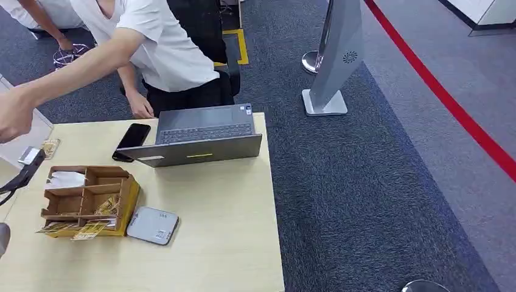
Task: Pass the card to the sensor for recognition and then transmit it.
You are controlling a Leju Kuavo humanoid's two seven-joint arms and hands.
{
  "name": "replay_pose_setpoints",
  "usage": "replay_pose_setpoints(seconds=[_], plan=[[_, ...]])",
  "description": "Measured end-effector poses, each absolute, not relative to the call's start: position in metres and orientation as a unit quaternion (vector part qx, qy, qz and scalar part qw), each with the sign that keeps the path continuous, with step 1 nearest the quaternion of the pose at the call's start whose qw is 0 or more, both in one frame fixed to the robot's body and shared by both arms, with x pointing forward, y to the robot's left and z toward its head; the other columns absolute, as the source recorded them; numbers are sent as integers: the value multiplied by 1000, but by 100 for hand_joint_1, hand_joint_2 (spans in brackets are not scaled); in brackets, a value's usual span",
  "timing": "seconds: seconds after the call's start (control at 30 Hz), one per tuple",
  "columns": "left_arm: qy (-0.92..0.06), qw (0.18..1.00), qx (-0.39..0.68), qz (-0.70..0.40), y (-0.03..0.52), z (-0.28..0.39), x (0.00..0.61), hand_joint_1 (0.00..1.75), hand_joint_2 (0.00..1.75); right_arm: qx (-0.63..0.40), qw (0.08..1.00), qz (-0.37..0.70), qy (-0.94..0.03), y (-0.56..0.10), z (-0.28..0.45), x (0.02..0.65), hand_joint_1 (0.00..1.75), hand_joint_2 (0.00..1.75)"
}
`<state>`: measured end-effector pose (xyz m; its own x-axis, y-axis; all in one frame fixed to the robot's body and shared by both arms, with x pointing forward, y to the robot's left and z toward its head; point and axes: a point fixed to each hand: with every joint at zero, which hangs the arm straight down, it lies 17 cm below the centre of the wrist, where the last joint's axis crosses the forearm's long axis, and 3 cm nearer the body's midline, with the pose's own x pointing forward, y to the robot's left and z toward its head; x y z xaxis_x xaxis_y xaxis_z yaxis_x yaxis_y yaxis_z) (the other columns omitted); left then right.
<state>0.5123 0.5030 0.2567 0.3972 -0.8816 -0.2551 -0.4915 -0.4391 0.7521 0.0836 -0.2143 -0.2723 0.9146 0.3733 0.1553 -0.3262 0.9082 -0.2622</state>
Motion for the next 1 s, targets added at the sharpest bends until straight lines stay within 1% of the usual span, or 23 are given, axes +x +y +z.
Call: replay_pose_setpoints(seconds=[0.67, 0.87, 1.0], plan=[[-418, 312, 774, -360, 513, 226, 510, 175, 175, -114, 972, 178, -99, -214, -272, 83, 0, 175], [-434, 321, 751, -380, 492, 199, 504, 175, 175, -116, 973, 178, -96, -215, -273, 82, 0, 175], [-440, 327, 746, -377, 483, 193, 502, 175, 175, -117, 973, 177, -95, -215, -273, 82, 0, 175]])
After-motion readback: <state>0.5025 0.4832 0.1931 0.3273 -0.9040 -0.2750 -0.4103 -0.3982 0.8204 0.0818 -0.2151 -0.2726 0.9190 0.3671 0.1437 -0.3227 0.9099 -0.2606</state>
